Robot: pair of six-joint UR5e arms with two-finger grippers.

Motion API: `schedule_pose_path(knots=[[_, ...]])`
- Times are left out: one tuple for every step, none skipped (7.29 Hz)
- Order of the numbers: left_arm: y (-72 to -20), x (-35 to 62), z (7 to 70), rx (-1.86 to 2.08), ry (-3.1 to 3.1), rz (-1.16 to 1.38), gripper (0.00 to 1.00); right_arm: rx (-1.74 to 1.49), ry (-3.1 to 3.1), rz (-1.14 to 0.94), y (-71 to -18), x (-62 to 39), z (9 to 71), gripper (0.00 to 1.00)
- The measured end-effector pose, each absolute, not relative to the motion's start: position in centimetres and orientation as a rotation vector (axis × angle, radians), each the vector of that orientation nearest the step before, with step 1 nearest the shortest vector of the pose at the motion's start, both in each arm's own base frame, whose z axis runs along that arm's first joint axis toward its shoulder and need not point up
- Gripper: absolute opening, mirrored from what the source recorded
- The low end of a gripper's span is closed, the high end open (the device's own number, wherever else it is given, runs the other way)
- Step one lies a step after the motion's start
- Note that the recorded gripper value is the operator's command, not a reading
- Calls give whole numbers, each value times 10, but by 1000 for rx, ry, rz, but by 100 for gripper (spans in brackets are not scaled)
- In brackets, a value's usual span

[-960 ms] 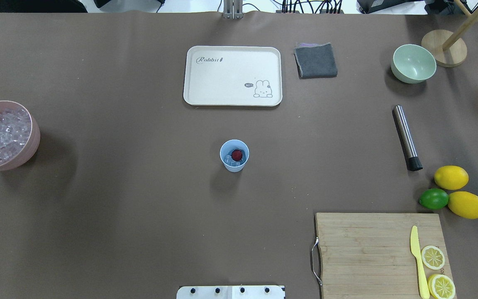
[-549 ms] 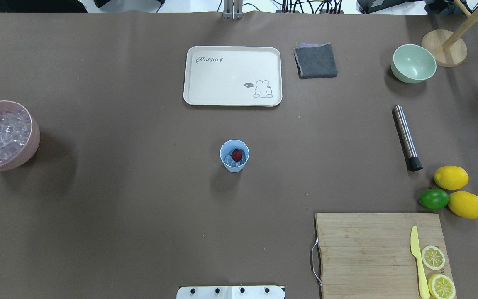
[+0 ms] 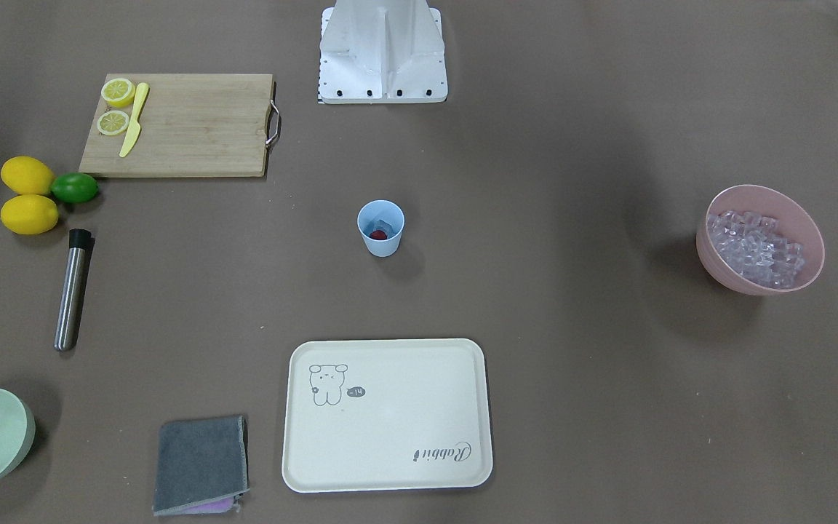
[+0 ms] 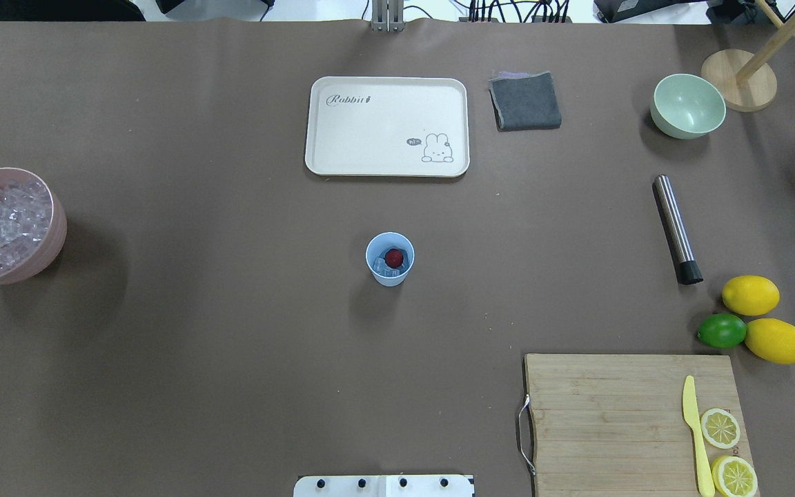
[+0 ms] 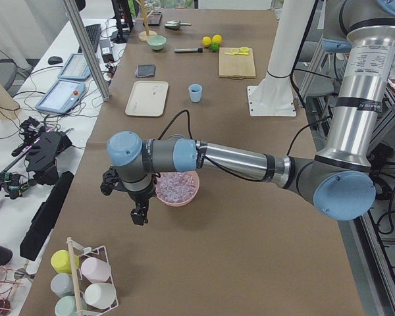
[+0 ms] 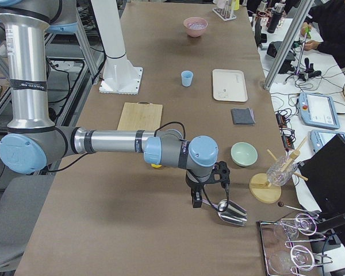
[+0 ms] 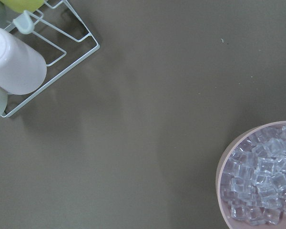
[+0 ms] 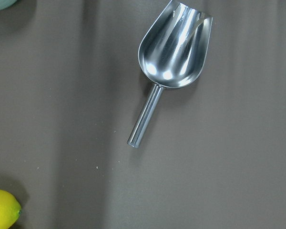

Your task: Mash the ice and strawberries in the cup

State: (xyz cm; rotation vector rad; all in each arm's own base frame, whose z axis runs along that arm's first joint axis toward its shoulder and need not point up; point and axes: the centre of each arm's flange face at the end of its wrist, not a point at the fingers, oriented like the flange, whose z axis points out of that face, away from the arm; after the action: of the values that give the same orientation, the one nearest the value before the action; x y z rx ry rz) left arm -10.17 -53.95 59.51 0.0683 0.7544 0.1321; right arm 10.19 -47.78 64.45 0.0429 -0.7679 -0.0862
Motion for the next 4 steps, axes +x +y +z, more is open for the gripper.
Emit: schedule_pose_path(knots=[[-516, -104, 613, 106, 746, 141, 98, 40, -769, -84, -478, 102, 644, 100], [-489, -104, 627, 146, 732, 153, 98, 40, -770, -84, -478, 102, 644, 100], [-470, -108, 637, 164, 726, 146, 98, 40, -770, -88, -477, 101, 645, 100], [-458, -116, 643, 168, 726, 124, 98, 43, -770, -94, -476, 100, 646, 100]])
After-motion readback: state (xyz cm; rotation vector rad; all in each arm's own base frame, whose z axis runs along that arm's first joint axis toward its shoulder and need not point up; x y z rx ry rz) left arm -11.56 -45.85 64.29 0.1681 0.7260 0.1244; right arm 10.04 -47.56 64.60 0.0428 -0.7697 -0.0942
